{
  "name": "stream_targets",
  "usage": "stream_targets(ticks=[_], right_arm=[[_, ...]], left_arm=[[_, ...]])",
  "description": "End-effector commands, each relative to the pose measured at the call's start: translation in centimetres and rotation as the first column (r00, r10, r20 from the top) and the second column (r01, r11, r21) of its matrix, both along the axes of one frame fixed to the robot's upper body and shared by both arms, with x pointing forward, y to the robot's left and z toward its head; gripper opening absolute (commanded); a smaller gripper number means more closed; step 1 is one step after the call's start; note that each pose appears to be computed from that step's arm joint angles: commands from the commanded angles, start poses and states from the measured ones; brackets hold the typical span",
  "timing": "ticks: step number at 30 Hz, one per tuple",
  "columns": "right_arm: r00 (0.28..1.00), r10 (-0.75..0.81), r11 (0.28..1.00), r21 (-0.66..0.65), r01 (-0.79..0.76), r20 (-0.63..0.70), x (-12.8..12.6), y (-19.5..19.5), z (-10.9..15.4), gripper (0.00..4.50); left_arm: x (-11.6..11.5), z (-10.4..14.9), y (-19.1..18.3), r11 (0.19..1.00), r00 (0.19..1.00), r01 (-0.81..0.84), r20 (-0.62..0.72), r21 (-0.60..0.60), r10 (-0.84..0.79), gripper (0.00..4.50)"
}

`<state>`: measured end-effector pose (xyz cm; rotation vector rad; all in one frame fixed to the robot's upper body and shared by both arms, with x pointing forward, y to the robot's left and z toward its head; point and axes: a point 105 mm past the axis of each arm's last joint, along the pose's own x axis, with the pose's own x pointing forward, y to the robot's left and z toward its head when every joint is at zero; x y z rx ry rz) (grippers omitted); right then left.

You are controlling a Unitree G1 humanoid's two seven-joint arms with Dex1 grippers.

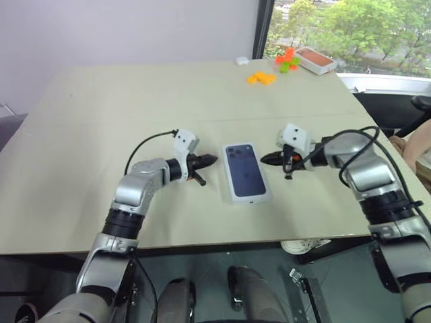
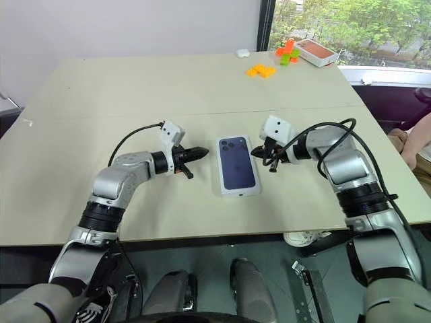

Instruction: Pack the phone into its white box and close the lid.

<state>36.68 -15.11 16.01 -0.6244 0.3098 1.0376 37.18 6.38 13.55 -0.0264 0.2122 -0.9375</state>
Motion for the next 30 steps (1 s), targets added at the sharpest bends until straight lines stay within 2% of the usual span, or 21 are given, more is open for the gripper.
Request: stream_targets(ticks=[1,3,6,9,11,13,15,18,21,25,28,30], right_arm=[[0.998,0.015,0.999,-0.035,-0.013,0.055,0.2,0.4,0.0,0.05],[0.998,0.041,0.993,-0.116,-0.036,0.038,-0.3,0.2,-1.8,0.05],[0.998,0.06,0.984,-0.167,-0.055,0.024,-0.9,0.0,-3.0,0.05],[0.996,0.087,0.975,-0.205,-0.082,0.019,-1.6,-0.1,-3.8,0.05],[0.997,0.072,0.989,-0.132,-0.068,0.028,-1.5,0.6,-2.8,0.05],[0.998,0.051,0.997,-0.062,-0.049,0.04,-1.1,1.0,-1.7,0.05],[0.998,0.023,1.0,-0.012,-0.023,0.05,-0.6,1.0,-0.7,0.05],[1.0,-0.02,0.994,0.104,0.021,-0.004,-0.2,0.9,0.7,0.0],[0.998,-0.056,0.979,0.195,0.06,-0.026,0.4,0.5,2.3,0.91],[0.999,-0.053,0.966,0.254,0.055,-0.012,0.3,-0.5,3.9,2.95],[0.998,-0.062,0.965,0.255,0.063,-0.014,0.3,-1.2,3.9,4.47],[0.997,-0.076,0.967,0.243,0.079,-0.02,0.4,-1.9,3.6,4.47]], left_arm=[[0.4,1.5,-2.0,0.999,0.998,0.019,0.059,-0.033,-0.017,0.0],[0.2,0.7,-3.4,0.999,0.998,0.043,0.051,-0.016,-0.042,0.0],[-0.3,-0.4,-4.5,0.997,0.996,0.077,0.04,0.004,-0.077,0.0],[-1.2,-2.4,-5.1,0.989,0.992,0.119,0.019,0.087,-0.121,0.0],[-1.1,-2.5,-4.5,0.988,0.993,0.107,0.033,0.109,-0.111,0.0],[-0.7,-1.8,-3.6,0.995,0.996,0.085,0.012,0.059,-0.085,0.0],[-0.1,-0.7,-2.2,0.998,0.998,0.048,0.045,0.047,-0.051,0.0],[0.1,1.1,-0.4,1.0,0.995,0.026,0.093,0.012,-0.027,0.87],[0.0,2.5,1.3,1.0,0.994,0.006,0.112,-0.017,-0.004,2.33],[-1.1,3.7,6.3,0.999,0.99,-0.03,0.142,0.026,0.026,4.42],[-2.0,4.2,8.0,0.999,0.987,-0.039,0.157,0.023,0.035,4.5],[-2.5,4.3,9.6,0.999,0.988,-0.052,0.15,0.017,0.049,4.5]])
